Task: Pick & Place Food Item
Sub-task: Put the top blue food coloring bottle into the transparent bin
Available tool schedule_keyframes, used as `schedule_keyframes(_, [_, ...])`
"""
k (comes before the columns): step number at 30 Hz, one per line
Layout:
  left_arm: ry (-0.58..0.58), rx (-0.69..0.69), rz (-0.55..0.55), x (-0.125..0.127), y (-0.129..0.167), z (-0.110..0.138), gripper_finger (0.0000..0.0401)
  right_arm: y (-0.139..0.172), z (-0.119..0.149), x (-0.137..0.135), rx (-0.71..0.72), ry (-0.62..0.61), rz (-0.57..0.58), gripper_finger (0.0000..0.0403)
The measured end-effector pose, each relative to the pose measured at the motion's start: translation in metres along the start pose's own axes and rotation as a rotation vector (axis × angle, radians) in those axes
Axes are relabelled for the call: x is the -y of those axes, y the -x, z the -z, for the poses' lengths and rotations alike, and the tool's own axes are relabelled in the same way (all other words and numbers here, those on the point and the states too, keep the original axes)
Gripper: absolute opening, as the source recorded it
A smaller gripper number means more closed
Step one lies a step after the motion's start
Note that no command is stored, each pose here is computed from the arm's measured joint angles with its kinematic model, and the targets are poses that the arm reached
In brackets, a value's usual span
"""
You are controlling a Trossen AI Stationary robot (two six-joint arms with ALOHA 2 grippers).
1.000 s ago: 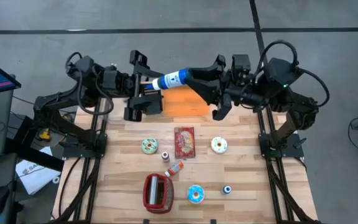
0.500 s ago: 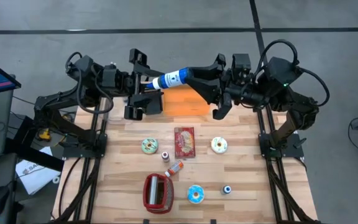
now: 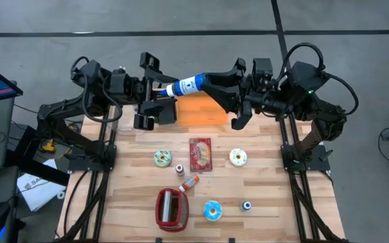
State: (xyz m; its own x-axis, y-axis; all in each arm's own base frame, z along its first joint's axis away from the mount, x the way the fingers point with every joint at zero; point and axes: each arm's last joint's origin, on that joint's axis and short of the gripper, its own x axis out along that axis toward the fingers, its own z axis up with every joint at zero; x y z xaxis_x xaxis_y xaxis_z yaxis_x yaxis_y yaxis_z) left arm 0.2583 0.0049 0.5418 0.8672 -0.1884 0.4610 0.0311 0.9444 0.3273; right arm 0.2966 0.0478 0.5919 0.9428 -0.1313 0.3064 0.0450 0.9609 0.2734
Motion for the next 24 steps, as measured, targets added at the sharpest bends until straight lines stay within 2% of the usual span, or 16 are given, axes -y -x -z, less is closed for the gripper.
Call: schedule_keyframes(24, [0.007,0.01,-0.033,-0.0013,0.0,-0.0014,0.0209,0.0039,-0.0043,-0.0016,0.013,0.006,-0.008,0.0141])
